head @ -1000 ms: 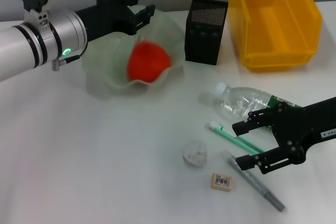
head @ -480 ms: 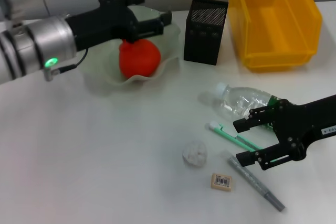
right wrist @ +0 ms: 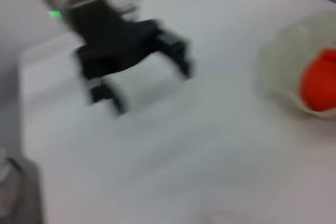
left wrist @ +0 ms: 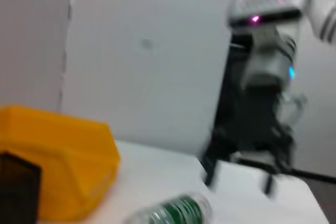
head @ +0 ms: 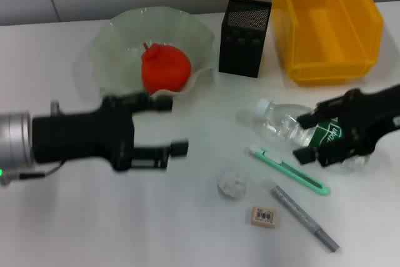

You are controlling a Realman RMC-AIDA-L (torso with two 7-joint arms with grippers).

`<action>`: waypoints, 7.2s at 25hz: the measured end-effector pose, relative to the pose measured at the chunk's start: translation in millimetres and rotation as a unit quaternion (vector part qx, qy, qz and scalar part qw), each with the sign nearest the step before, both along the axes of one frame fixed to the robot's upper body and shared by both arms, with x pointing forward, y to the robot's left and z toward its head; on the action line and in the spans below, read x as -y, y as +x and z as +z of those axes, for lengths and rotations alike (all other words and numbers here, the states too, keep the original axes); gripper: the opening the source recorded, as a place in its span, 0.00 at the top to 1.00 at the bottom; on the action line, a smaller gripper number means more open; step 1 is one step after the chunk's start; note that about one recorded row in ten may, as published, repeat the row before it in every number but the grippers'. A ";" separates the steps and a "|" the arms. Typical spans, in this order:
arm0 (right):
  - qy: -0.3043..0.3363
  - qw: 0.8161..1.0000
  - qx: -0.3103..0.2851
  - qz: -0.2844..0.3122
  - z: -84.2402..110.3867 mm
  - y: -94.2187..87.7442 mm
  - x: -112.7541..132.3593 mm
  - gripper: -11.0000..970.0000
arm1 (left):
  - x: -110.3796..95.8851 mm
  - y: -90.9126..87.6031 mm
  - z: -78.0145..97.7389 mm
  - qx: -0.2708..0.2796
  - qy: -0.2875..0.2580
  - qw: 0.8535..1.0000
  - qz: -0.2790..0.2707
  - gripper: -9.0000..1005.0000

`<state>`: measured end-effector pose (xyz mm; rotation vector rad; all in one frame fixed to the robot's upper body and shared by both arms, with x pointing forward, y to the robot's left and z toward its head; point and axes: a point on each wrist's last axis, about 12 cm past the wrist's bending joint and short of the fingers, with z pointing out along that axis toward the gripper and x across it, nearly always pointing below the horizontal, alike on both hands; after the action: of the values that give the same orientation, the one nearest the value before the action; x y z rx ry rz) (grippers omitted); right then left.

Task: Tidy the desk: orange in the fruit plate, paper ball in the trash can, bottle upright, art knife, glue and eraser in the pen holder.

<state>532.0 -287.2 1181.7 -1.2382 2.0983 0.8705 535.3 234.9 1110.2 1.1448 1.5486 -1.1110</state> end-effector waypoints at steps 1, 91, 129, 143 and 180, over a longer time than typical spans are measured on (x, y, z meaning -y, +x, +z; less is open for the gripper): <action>-0.018 1.000 -0.001 -0.014 8.1 3.6 -0.8 0.28 | -1.6 -4.2 -3.5 -0.006 0.005 1.000 -0.005 0.14; -0.324 0.924 0.065 -0.194 55.2 74.5 -29.5 0.54 | -36.0 -47.9 -43.3 -0.035 0.032 0.999 -0.009 0.14; -0.263 0.945 0.072 -0.179 48.7 69.9 -23.1 0.15 | -35.7 -45.5 -41.2 -0.044 0.009 0.999 0.017 0.14; -0.342 0.936 -0.031 -0.077 32.7 62.8 -61.0 0.15 | -33.9 -47.5 -43.8 -0.036 0.008 0.999 0.019 0.14; -0.394 0.918 -0.033 -0.035 -44.3 80.8 -88.5 0.17 | -30.7 -48.0 -50.0 -0.042 0.013 0.998 0.033 0.14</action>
<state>612.8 -198.6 1137.4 -1.4946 2.6369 -0.0157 487.3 265.6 1060.2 1.0685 1.6579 -1.1104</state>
